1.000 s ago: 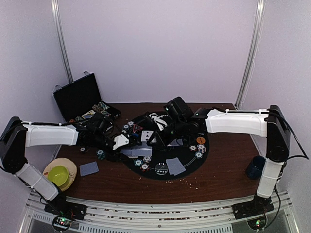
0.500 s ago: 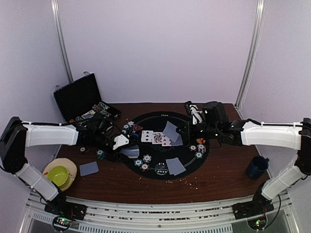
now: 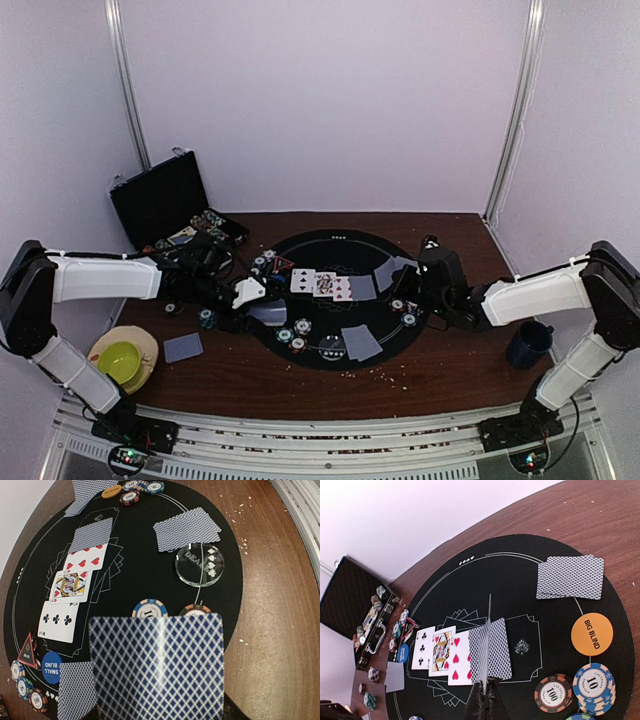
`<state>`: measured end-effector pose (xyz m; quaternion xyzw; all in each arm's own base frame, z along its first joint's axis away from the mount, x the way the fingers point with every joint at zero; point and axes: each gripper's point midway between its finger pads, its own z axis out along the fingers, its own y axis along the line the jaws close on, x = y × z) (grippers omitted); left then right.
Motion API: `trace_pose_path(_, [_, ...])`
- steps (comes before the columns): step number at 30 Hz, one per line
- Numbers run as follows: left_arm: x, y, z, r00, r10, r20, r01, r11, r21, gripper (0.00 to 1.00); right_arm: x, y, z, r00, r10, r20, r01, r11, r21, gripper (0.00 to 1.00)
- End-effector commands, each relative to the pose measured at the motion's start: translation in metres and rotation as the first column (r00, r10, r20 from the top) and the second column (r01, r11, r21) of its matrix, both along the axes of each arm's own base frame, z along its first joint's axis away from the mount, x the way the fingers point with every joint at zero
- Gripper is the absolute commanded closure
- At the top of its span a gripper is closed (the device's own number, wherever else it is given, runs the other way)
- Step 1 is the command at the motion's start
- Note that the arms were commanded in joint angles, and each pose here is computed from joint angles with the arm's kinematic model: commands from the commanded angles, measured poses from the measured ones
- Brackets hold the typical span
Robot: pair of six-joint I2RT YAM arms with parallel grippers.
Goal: Distribute texas hold em gaming equipment
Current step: Adjust the poker card in the community card area.
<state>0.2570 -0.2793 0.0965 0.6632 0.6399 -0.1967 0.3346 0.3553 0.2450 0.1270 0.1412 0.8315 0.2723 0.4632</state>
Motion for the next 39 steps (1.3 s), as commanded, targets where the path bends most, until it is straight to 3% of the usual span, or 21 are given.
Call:
trace_pose_path(1, [0.006, -0.006, 0.006, 1.000, -0.006, 0.022, 0.006, 1.000, -0.026, 0.47, 0.017, -0.013, 0.009, 0.986, -0.156, 0.054, 0.151, 0.985, 0.086, 1.00])
trace_pose_path(13, [0.006, -0.006, 0.005, 1.000, -0.006, 0.023, 0.006, 1.000, -0.023, 0.47, 0.038, 0.005, -0.015, 0.986, -0.166, 0.032, 0.161, 0.978, 0.130, 1.00])
trace_pose_path(39, [0.007, -0.006, 0.003, 1.000, -0.007, 0.021, 0.007, 1.000, -0.018, 0.47, 0.051, 0.009, -0.057, 0.987, -0.155, -0.048, 0.159, 0.982, 0.103, 1.00])
